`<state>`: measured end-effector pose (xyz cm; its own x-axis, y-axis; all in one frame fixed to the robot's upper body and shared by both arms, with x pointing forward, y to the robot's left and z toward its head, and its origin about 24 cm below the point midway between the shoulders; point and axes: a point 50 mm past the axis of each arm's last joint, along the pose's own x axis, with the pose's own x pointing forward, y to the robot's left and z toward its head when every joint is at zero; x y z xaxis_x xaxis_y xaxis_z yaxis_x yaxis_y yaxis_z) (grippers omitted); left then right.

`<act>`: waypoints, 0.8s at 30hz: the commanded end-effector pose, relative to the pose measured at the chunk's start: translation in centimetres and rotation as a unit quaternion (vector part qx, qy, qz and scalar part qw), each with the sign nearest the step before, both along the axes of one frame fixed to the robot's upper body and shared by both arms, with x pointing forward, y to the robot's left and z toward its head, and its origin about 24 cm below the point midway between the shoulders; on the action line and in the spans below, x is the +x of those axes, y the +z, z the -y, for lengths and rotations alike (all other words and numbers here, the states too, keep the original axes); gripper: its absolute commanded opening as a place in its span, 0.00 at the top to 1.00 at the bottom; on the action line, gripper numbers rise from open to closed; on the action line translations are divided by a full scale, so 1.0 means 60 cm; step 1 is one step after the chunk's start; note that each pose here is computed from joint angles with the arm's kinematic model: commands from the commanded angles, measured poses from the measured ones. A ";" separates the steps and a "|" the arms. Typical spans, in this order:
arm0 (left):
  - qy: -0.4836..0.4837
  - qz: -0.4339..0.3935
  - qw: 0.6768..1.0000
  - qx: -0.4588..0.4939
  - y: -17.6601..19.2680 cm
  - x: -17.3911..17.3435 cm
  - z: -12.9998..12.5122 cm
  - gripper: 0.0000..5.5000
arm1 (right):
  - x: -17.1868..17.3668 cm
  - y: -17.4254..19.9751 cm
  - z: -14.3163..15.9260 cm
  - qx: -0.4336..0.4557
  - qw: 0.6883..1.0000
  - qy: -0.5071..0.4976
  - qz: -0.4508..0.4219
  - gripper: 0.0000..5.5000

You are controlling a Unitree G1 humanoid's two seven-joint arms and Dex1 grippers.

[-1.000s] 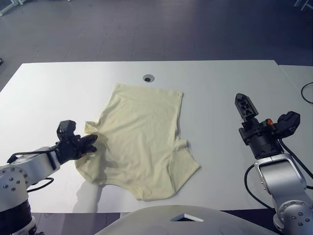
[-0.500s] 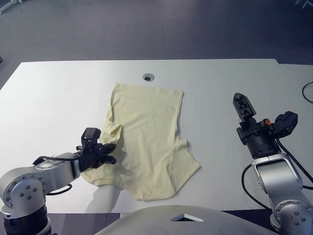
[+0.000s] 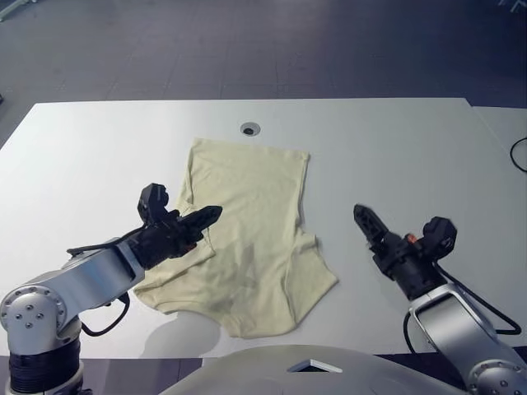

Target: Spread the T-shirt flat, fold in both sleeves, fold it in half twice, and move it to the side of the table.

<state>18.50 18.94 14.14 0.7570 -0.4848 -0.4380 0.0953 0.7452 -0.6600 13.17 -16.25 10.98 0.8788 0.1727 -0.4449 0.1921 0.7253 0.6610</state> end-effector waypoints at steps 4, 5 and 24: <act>0.070 -0.001 0.997 0.043 0.008 0.020 -0.036 0.39 | -0.048 -0.032 -0.022 0.013 0.994 0.047 -0.100 0.02; 0.071 0.000 0.997 0.044 0.009 0.022 -0.036 0.36 | -0.053 -0.037 -0.024 0.013 0.993 0.049 -0.110 0.02; 0.100 0.036 0.994 0.037 0.027 0.049 -0.037 0.02 | -0.051 -0.083 -0.053 0.044 0.985 0.091 -0.139 0.42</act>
